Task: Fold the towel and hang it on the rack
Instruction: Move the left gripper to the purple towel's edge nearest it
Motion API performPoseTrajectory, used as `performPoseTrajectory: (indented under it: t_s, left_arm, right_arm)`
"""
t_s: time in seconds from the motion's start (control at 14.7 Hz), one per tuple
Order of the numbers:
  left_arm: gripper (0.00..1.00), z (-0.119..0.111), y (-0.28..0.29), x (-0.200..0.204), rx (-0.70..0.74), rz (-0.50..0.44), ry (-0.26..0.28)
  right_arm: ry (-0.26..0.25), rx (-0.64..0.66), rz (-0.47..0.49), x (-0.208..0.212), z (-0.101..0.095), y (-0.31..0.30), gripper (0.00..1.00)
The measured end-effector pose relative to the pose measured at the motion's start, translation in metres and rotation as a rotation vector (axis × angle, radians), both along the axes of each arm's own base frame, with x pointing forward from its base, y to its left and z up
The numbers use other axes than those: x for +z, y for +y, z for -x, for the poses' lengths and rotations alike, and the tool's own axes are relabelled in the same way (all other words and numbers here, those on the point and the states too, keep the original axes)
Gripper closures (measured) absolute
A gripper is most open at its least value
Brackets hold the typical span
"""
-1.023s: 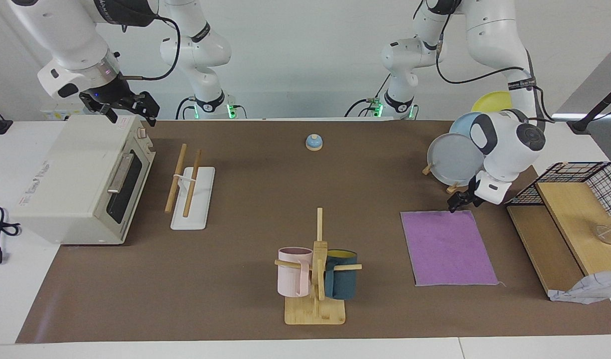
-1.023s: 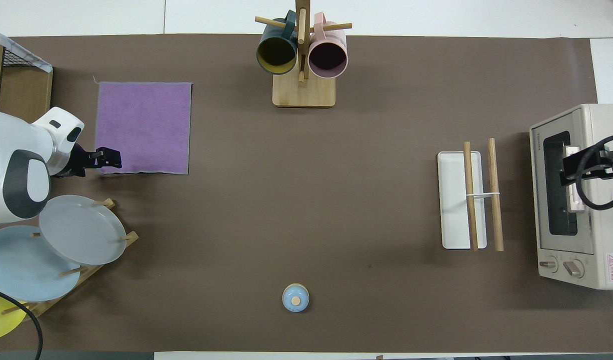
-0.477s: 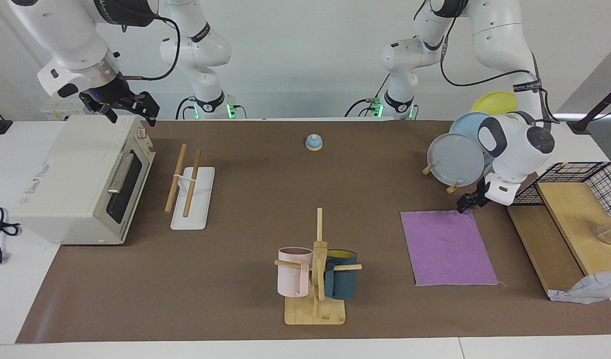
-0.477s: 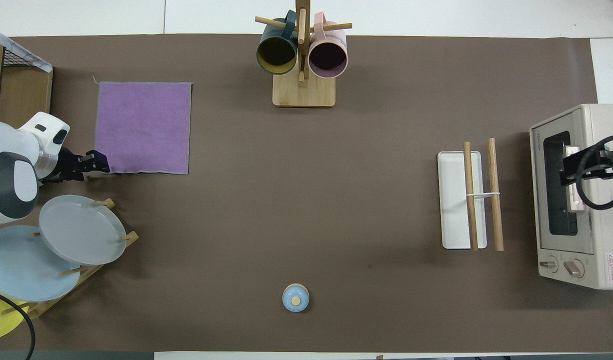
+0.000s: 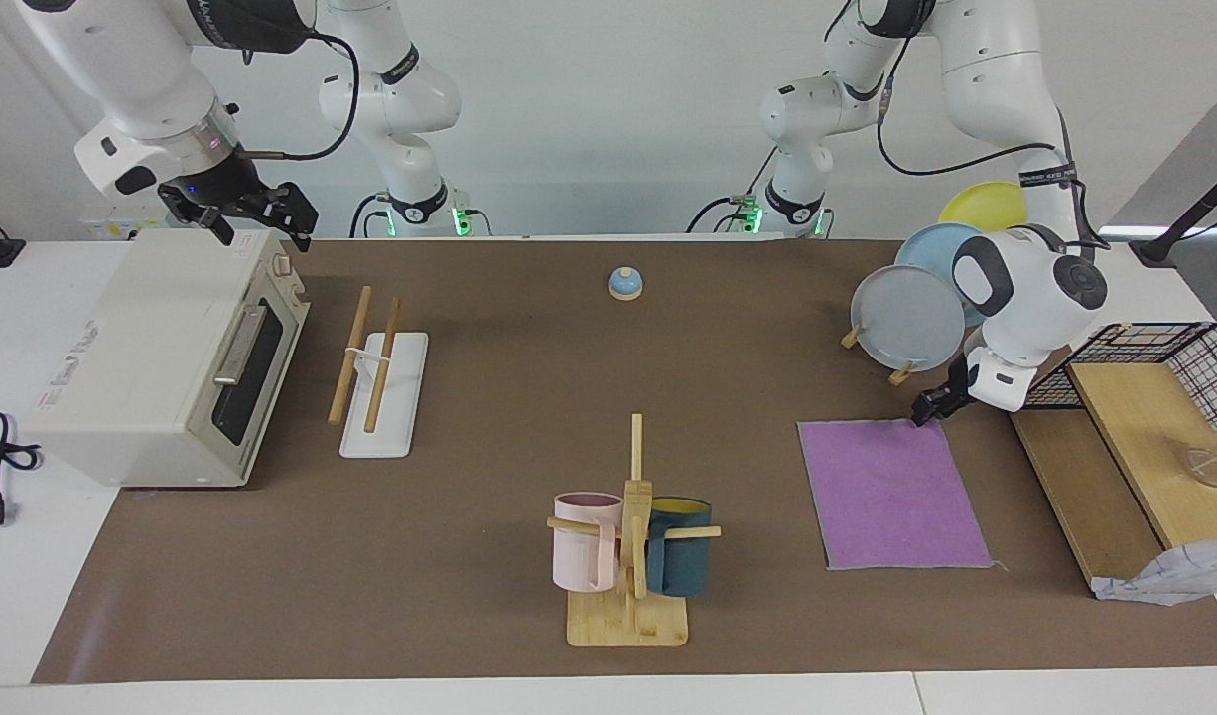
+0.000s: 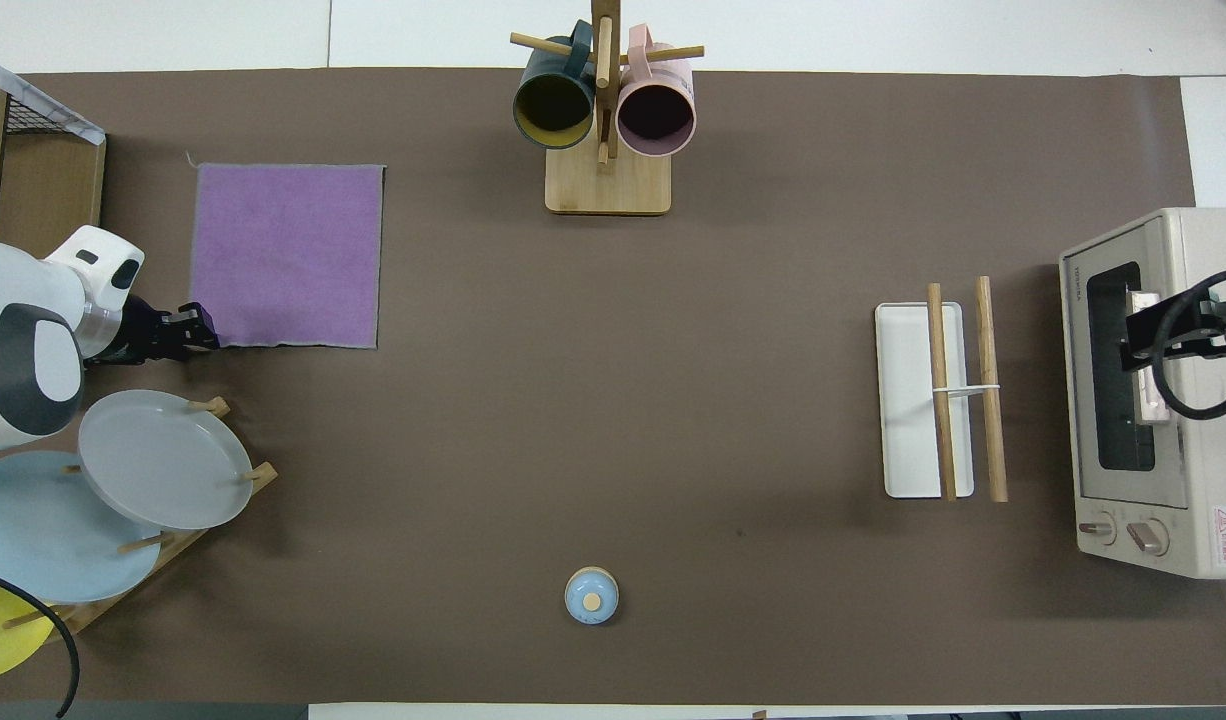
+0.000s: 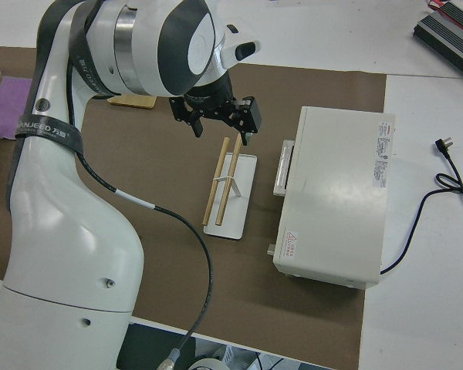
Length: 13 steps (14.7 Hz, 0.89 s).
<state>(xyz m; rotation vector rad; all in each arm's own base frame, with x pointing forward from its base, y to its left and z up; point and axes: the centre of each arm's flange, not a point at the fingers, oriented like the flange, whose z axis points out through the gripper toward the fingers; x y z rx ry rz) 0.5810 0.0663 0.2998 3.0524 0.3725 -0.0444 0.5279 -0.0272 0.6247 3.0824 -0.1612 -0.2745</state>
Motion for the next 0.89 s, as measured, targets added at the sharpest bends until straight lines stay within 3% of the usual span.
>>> performPoseTrajectory:
  t_s: [0.2,0.27,0.61,0.89]
  left_arm:
    - [0.95,0.0,0.0,0.0,-0.001,0.0,-0.001]
    - [0.98,-0.001,-0.001,0.0,-0.002,0.0,-0.001]
    - [0.98,-0.004,-0.006,0.005,-0.03,0.001,-0.014]
    - [0.98,-0.014,-0.023,0.025,-0.123,-0.004,-0.058]
  right_arm:
    - [0.0,0.0,0.0,0.0,0.0,0.0,0.0]
    - [0.0,0.0,0.0,0.0,0.0,0.0,0.0]
    - [0.0,0.0,0.0,0.0,0.0,0.0,0.0]
    - [0.0,0.0,0.0,0.0,0.0,0.0,0.0]
